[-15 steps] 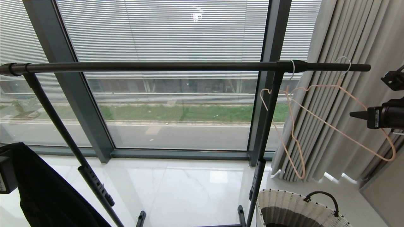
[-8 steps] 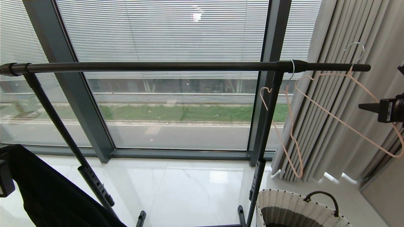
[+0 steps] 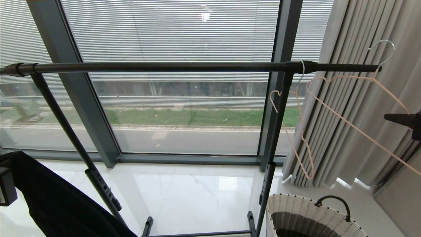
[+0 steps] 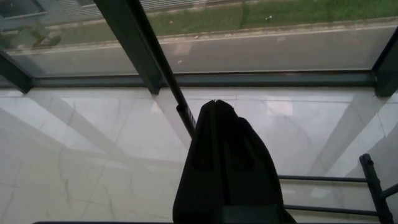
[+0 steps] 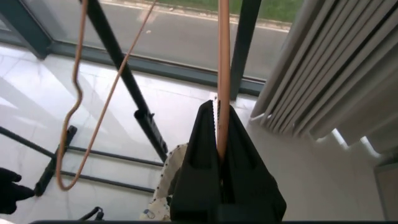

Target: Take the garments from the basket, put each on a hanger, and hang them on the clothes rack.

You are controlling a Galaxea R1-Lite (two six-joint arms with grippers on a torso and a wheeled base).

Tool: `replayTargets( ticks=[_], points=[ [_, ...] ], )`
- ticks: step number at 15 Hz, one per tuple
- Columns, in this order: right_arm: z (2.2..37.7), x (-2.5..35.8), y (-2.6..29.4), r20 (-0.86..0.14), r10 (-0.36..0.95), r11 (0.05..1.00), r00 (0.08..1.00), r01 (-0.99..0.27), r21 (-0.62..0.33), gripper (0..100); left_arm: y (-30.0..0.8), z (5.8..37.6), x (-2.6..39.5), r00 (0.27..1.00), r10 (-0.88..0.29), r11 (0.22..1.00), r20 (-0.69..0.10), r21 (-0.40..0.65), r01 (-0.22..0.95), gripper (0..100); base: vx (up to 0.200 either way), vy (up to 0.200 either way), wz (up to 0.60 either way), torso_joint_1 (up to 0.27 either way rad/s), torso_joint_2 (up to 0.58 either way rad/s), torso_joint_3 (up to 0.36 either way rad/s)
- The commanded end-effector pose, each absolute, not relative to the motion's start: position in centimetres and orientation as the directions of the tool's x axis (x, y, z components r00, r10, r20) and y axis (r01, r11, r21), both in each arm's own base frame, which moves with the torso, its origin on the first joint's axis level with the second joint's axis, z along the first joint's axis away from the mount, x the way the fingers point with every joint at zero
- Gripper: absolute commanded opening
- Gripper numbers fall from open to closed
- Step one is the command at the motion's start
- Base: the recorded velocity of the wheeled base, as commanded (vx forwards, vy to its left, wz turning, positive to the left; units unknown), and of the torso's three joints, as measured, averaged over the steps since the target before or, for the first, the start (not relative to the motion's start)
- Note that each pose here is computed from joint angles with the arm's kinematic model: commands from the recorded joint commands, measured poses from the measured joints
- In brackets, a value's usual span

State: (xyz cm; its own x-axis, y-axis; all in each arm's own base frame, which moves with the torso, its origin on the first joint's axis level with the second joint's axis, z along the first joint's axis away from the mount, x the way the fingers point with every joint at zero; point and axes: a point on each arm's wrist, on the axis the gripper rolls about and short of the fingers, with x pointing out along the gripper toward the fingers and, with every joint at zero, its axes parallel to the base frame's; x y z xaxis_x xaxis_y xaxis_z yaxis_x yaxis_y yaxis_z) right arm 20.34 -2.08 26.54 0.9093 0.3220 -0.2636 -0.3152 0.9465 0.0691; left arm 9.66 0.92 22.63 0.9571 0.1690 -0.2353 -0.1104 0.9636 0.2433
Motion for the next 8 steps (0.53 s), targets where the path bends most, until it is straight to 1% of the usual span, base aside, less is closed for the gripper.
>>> replayTargets(
  ticks=[1,6,8],
  points=[
    [26.9,18.0,-1.7,-0.228,0.333,0.943,0.915,-0.329,0.054,0,0.9,22.6,9.7,0.957,0.169,0.964,-0.236,0.243,-0.11,0,-0.2,0.0,0.0,-0.002,0.01,0.007],
    [26.7,14.8,-1.0,-0.185,0.404,0.914,0.896,-0.402,0.049,0,0.9,22.6,9.7,0.957,0.169,0.964,-0.236,0.243,-0.11,0,-0.2,0.0,0.0,-0.003,0.0,0.002],
    [27.1,13.7,-0.7,-0.154,0.457,0.889,0.876,-0.457,0.041,0,0.9,22.6,9.6,0.957,0.169,0.964,-0.234,0.243,-0.111,0,-0.2,0.0,0.0,0.0,-0.01,0.0]
  ],
)
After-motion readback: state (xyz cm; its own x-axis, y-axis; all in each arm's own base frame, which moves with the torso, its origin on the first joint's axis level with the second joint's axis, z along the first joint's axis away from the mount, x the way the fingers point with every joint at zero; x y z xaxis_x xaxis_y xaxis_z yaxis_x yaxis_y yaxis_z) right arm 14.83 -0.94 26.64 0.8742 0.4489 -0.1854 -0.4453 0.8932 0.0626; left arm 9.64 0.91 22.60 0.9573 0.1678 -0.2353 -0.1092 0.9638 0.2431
